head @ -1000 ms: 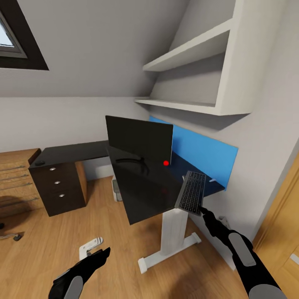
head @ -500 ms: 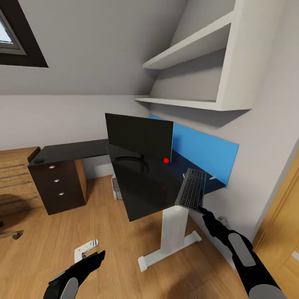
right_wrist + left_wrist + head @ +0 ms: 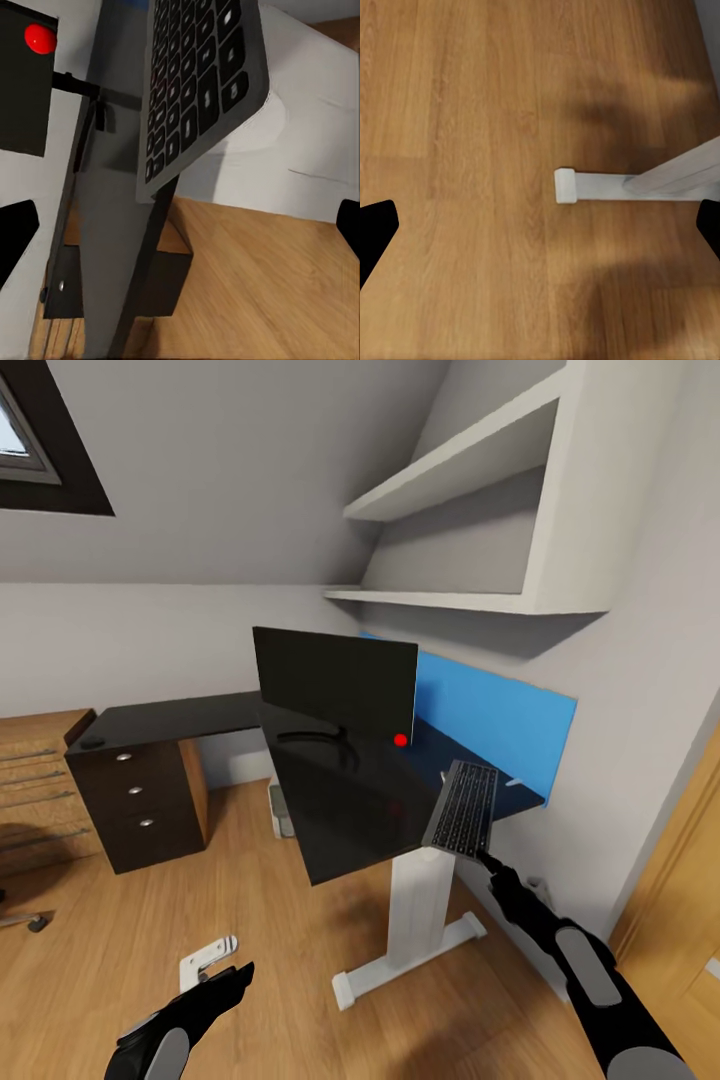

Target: In the bedroom, organize the workspace by keeping the computer under the desk, ensuring the monitor is on the desk, placing the keyboard on the desk next to the monitor, placing the mouse on the desk next to the keyboard, moving the folder from the swivel chair onto the desk next to the mouse, stacking the notebook on top of the folder with the pen on top of the notebook, and positioning the swivel chair next to the desk.

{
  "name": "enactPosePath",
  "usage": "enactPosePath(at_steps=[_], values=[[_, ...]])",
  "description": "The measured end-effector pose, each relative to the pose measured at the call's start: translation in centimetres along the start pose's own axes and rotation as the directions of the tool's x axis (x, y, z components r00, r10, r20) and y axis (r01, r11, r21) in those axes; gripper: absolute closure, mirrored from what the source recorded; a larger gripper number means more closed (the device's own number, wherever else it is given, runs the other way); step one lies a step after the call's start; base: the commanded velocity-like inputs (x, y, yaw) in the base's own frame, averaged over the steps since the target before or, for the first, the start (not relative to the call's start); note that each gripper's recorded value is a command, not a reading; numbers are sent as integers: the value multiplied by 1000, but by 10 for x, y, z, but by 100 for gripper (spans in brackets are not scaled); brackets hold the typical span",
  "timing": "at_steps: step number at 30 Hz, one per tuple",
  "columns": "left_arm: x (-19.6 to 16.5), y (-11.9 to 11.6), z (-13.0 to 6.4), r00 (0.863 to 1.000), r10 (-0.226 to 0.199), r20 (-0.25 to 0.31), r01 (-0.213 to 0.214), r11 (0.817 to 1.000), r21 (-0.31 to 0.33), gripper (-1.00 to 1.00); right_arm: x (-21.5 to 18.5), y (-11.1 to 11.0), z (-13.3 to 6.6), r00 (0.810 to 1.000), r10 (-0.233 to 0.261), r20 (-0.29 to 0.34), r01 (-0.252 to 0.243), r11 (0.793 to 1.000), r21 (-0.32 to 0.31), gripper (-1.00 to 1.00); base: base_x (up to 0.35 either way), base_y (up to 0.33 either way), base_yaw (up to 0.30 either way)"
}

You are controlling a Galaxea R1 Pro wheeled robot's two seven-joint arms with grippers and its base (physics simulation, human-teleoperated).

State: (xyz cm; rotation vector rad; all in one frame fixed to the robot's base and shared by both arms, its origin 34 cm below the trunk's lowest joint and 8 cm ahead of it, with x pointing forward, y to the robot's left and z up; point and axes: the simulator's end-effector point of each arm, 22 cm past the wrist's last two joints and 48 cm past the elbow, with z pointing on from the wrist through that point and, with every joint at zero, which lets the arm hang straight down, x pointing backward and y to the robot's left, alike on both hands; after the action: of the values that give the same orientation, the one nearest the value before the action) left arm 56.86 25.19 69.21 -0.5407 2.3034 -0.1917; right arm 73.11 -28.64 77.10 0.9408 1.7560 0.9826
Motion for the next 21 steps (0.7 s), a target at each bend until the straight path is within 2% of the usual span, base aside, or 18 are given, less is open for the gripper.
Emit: enactPosePath(at_steps=[1, 4, 8, 17, 21], values=[[1, 1, 1, 1000, 1, 0, -1, 1000, -1, -100, 2, 9, 0, 1000, 0, -5, 0, 998, -60, -100, 0, 0, 0], [5, 3, 5, 1000, 1, 1, -1, 1000, -1, -100, 6, 14, 0, 1000, -4, -8, 3, 994, -111, -100, 0, 0, 0], [10, 5, 9, 1000, 1, 1, -1, 1000, -1, -100, 10, 12, 1, 1000, -10, -11, 8, 990, -142, -100, 0, 0, 0], [22, 11, 20, 1000, 1, 1, -1, 1000, -1, -100, 14, 3, 3, 1000, -14, -6, 13, 986, -167, -100, 0, 0, 0], [27, 13, 25, 1000, 1, 1, -1, 1000, -1, -100, 16, 6, 2, 1000, -16, -5, 15, 977, -212, -100, 0, 0, 0]])
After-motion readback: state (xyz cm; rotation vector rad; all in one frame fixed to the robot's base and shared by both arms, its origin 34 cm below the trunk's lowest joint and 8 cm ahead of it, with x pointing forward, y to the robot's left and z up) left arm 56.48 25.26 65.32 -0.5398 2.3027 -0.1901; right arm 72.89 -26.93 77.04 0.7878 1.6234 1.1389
